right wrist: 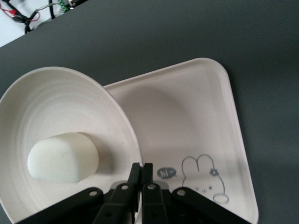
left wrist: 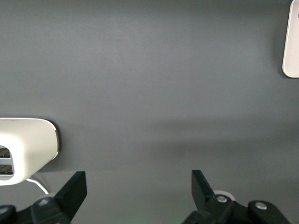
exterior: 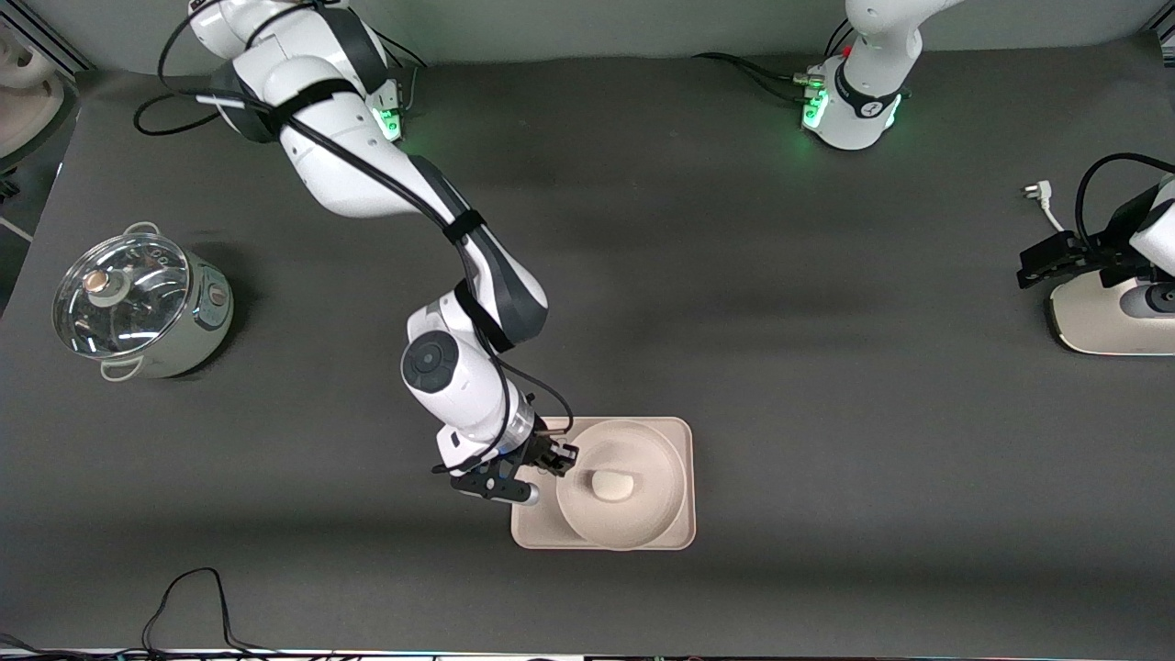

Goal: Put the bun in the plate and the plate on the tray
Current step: 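Carry the plate with the right gripper and lower it onto the tray, then open the right gripper and withdraw it from the plate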

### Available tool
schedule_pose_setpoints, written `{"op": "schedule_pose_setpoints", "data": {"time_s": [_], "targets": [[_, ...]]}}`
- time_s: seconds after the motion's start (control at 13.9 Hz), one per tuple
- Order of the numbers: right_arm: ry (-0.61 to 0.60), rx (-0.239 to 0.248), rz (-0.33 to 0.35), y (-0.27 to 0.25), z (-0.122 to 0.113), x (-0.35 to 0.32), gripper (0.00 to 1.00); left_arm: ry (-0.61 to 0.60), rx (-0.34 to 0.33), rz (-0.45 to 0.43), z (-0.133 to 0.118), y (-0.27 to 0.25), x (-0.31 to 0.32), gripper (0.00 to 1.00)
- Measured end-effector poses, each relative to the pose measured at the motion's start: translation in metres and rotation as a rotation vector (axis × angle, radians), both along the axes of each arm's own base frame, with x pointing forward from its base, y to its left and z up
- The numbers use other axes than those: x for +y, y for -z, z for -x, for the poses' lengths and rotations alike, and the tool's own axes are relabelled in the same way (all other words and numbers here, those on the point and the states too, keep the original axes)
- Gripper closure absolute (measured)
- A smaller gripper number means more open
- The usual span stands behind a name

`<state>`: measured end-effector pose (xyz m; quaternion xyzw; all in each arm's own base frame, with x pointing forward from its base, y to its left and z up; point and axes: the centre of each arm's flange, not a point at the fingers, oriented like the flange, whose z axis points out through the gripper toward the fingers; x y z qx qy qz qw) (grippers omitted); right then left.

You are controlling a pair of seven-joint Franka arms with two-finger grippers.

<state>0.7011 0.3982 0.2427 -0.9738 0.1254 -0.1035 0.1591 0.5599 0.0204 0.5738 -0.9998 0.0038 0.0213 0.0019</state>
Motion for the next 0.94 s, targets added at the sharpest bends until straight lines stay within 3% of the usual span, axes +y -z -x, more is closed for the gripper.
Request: {"op": "schedule_pose_setpoints", "data": {"time_s": [0.29, 0.72, 0.94], "targets": [[0.007, 0.016, 0.016, 0.046, 0.002, -0.003, 0.96, 0.0, 0.0, 0.0, 0.0, 0.0, 0.0, 0.0], [0.022, 0.047, 0.005, 0.061, 0.005, -0.004, 0.96, -0.001, -0.001, 0.0, 0.0, 0.0, 0.0, 0.0], [0.039, 0.059, -0.021, 0.06, 0.004, -0.004, 0.71, -0.001, -0.001, 0.0, 0.0, 0.0, 0.0, 0.0]]}}
